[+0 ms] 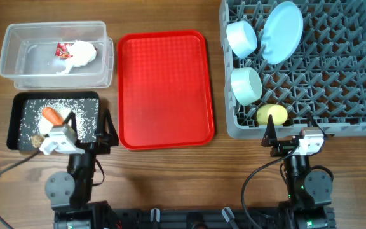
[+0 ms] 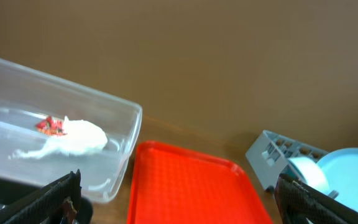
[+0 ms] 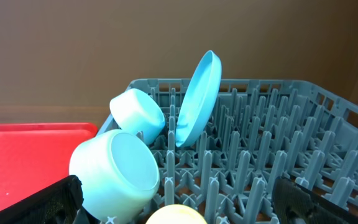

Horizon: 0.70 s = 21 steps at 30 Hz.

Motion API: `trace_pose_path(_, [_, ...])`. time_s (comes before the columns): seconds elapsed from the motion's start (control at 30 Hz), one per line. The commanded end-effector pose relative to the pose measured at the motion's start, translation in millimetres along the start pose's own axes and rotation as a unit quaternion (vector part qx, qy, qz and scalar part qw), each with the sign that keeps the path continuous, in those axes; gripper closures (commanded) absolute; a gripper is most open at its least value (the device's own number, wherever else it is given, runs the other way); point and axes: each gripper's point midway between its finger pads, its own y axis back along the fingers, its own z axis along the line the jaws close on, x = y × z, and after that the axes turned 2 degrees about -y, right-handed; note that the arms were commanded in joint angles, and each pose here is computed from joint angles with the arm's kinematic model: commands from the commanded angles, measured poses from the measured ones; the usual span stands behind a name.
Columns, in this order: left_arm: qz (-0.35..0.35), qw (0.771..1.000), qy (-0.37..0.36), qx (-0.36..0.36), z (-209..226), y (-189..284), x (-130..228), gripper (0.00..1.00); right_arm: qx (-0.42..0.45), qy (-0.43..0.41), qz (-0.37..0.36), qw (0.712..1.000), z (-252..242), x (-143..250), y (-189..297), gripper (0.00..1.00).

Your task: Sort waste into correct bins and load items into the dishwasher rack

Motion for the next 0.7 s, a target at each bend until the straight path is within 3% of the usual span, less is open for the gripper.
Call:
trace_pose_path(0.0, [-0.024, 1.000, -0.003, 0.000, 3.6, 4.8, 4.9, 0.00, -0.003, -0.006, -0.004, 1.000, 0.2, 0.4, 0.2, 0.00])
trace_pose_path(0.67, [-0.005, 0.999, 0.002, -0.033, 25.5, 1.4, 38.6, 0.00, -0.003, -0.006, -0.004, 1.000, 0.2, 0.5, 0.2, 0.00])
